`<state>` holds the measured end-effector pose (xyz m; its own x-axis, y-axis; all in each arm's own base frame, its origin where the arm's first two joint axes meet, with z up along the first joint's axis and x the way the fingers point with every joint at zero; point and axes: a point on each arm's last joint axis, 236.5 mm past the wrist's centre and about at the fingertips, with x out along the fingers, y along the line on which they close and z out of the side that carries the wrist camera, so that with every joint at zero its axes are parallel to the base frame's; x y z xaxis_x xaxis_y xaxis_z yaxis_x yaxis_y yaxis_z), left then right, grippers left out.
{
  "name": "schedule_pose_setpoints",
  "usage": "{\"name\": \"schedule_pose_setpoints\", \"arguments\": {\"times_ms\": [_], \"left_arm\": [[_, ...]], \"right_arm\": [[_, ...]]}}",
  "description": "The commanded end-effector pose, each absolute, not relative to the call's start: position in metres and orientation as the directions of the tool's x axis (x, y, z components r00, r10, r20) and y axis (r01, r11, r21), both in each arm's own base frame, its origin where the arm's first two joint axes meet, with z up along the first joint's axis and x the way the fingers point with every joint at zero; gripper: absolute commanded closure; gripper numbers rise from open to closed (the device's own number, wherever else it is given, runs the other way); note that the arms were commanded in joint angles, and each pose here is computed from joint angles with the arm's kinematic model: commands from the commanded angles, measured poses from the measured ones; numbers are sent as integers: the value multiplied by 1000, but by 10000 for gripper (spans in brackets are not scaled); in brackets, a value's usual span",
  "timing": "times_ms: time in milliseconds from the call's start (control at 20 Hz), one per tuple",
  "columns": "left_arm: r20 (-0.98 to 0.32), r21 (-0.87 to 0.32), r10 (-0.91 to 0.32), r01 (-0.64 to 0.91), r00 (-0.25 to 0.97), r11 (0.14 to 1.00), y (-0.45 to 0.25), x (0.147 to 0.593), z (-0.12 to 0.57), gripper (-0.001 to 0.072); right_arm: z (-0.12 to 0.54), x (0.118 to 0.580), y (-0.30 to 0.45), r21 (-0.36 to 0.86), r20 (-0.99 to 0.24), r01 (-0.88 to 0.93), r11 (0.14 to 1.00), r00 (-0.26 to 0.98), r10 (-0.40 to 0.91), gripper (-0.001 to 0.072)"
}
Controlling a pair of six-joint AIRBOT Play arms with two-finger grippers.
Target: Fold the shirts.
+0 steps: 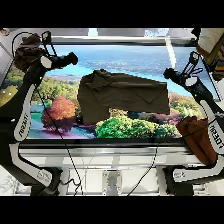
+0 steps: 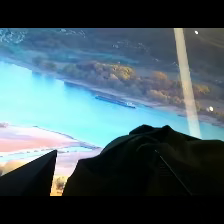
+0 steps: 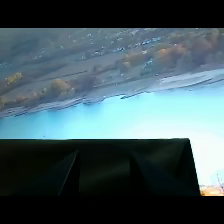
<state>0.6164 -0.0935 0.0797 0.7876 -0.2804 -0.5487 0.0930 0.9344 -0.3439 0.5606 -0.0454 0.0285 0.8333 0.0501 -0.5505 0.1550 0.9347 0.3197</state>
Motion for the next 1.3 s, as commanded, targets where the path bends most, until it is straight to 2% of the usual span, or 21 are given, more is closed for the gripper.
{"name": "schedule_pose_setpoints", "arguments": {"times_ms": [0, 100, 200, 400, 550, 900, 1000, 1100, 1250], "left_arm": [[-716, -295, -296, 110, 633, 949, -92, 579, 44, -13], [-851, -179, -222, 134, 477, 975, -75, 542, 11, -5], [-901, -99, -152, 149, 407, 984, -58, 523, -6, -4], [-935, -142, -185, 160, 303, 977, -65, 493, -41, -4], [-944, -199, -234, 162, 234, 966, -76, 471, -67, -4], [-863, -401, -434, 171, 258, 900, -123, 471, -57, -3], [-846, -430, -457, 156, 276, 889, -127, 472, -52, 0], [-840, -437, -456, 132, 293, 890, -122, 466, -51, 58], [-818, -479, -463, 41, 343, 877, -103, 452, -51, 58]], "right_arm": [[11, 534, -66, 322, -651, 175, 930, 754, 84, 344], [0, 504, -88, 327, -730, 205, 922, 675, 108, 347], [-5, 472, -115, 328, -786, 250, 911, 607, 117, 348], [-12, 423, -150, 322, -832, 337, 885, 547, 94, 347], [-23, 400, -151, 327, -854, 345, 880, 507, 118, 347], [-29, 393, -131, 375, -851, 310, 874, 489, 192, 347], [-29, 392, -130, 377, -853, 308, 874, 484, 197, 347], [-30, 389, -127, 380, -856, 297, 876, 471, 211, 347], [-30, 387, -122, 391, -856, 286, 875, 462, 231, 347]]}}
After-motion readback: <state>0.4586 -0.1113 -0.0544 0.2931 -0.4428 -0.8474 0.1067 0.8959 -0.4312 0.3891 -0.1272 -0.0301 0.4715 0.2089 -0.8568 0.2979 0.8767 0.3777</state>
